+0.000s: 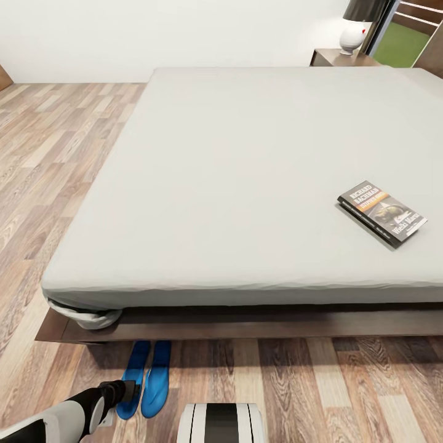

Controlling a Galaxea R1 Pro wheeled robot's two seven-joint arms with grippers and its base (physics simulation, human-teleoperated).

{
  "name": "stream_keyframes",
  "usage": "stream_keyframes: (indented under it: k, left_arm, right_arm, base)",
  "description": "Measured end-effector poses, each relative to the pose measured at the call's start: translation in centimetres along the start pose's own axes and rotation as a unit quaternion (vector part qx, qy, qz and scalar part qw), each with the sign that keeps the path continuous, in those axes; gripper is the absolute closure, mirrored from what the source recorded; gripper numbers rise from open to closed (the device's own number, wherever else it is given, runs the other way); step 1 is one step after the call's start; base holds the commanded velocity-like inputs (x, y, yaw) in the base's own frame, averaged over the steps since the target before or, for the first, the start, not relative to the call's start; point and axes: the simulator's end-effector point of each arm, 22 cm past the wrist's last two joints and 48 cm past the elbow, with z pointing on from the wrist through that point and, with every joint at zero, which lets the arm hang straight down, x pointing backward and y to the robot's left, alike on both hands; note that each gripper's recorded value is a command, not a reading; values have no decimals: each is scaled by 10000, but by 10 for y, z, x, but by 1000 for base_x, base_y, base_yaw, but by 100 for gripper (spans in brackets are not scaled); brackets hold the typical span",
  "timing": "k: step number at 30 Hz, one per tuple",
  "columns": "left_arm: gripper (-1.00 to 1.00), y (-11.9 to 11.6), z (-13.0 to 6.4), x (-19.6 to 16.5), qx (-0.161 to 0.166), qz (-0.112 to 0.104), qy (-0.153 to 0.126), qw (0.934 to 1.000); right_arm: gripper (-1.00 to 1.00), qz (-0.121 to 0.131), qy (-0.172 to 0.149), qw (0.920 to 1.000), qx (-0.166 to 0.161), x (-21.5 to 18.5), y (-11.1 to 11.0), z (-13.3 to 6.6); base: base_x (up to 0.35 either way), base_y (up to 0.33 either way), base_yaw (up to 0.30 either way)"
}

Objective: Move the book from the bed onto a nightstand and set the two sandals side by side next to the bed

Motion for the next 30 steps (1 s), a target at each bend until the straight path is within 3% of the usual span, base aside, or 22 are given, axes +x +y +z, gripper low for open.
stream_keyframes:
  k: [23,30]
  left_arm:
    - [-100,1,0,-1,-13,1,-7,10000]
    - [-100,1,-9,11,-16,-16,134,9999]
  right_arm:
    - [-100,-2,0,10000,0,0,0,0]
    - [-100,-75,-119,9999,-30,-7,4,-4]
  base:
    - [0,0,0]
    - [0,0,0]
